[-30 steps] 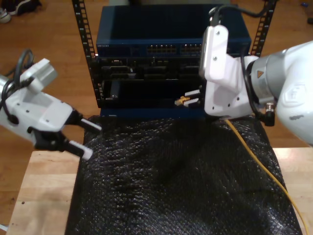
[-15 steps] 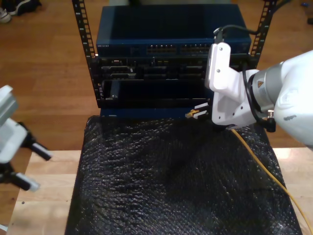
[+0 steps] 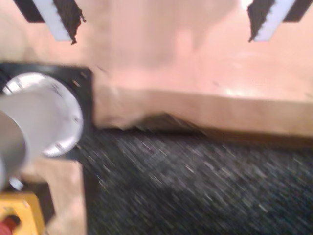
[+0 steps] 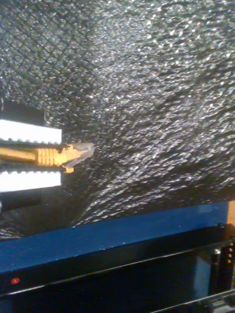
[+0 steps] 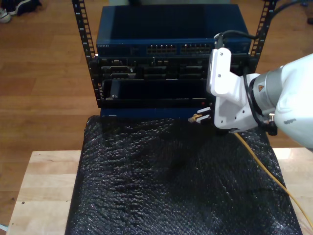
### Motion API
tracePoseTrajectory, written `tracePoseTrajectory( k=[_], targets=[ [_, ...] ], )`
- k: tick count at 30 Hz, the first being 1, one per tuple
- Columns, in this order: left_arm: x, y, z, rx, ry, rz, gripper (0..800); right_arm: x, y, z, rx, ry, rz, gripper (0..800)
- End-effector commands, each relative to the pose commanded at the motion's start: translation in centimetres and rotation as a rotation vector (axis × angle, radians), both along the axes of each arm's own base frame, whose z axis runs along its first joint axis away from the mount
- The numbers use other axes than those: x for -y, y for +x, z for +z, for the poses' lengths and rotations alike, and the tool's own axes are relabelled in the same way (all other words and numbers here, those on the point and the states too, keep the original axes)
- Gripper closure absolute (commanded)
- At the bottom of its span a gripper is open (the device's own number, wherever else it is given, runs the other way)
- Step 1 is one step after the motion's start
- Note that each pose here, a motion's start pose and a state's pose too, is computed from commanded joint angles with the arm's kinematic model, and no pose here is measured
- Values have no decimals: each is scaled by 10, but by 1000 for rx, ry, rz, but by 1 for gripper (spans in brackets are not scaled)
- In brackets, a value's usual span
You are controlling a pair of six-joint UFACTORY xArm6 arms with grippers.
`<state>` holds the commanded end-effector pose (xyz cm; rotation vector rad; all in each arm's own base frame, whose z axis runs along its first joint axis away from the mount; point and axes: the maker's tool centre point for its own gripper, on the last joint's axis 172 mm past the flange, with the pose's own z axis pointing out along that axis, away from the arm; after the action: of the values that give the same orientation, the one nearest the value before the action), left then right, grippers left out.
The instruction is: Grab the cable and plug it in
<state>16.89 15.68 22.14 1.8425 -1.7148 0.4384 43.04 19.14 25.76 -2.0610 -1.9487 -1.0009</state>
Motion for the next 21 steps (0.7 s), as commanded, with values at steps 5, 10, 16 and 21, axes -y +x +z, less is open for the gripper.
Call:
tracePoseTrajectory(
  k=[5, 10, 16, 21],
  targets=[
    [-2, -40, -14, 17, -31, -55, 1, 4, -5, -10, -17, -6, -5, 800],
    [3, -85, -30, 15, -84, -93, 1, 15, -5, -16, -33, -8, -26, 800],
    [13, -109, -44, 38, -73, -120, 1, 16, -9, -23, -48, -10, -25, 800],
    [26, -118, -57, 69, -26, -159, 1, 17, -10, -25, -51, -11, -27, 800]
  ],
)
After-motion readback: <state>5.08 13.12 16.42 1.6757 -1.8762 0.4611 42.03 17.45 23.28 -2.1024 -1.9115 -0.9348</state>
